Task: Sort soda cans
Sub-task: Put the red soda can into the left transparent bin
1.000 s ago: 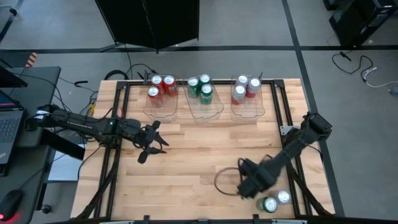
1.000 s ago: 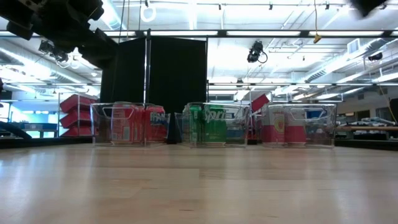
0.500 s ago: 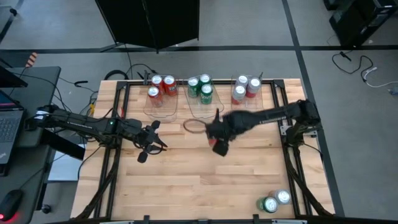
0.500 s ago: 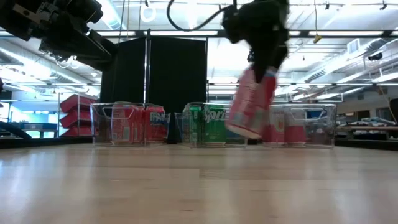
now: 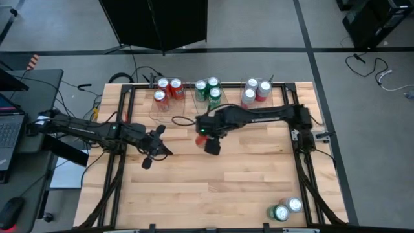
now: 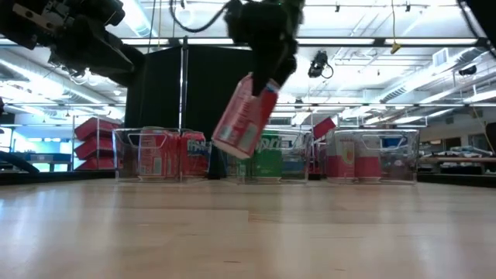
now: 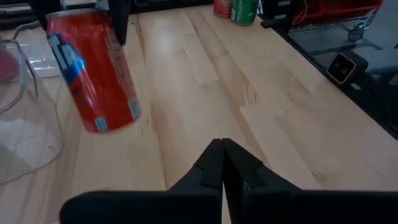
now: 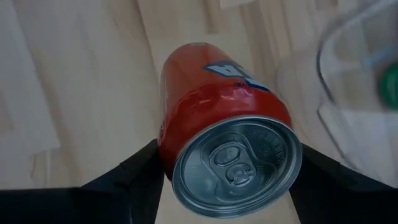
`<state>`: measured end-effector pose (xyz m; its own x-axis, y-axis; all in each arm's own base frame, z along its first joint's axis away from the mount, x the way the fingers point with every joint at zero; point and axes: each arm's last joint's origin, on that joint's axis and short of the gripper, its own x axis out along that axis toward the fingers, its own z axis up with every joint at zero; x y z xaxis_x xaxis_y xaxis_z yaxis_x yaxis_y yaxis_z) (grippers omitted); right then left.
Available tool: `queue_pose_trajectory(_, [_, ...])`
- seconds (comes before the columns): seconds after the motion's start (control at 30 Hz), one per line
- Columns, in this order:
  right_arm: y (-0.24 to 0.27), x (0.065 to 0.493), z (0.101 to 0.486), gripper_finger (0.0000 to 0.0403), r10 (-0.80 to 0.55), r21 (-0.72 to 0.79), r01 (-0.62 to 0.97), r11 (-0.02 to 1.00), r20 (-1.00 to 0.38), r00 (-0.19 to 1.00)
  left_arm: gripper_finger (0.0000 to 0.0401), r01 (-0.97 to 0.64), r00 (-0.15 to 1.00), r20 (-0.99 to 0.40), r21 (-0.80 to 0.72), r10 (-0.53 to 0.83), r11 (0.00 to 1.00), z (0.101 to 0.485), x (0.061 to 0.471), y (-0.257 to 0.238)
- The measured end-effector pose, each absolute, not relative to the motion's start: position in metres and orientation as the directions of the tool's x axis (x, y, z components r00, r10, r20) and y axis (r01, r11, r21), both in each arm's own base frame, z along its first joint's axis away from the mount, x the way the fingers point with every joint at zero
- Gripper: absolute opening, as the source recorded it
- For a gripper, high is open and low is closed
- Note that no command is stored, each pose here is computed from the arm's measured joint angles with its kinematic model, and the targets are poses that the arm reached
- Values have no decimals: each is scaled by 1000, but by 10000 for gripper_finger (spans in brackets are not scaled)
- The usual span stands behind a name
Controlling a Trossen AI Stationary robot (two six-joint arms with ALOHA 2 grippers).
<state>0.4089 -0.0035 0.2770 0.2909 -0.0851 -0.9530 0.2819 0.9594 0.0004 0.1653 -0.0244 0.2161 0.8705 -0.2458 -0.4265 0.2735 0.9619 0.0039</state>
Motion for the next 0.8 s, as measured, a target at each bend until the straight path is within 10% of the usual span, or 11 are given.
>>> queue_pose_trajectory(0.8, [-5,469,235,276,-89,-76,173,982,-993,73,5,223,886,-410,-26,-214,974,223,150,-22])
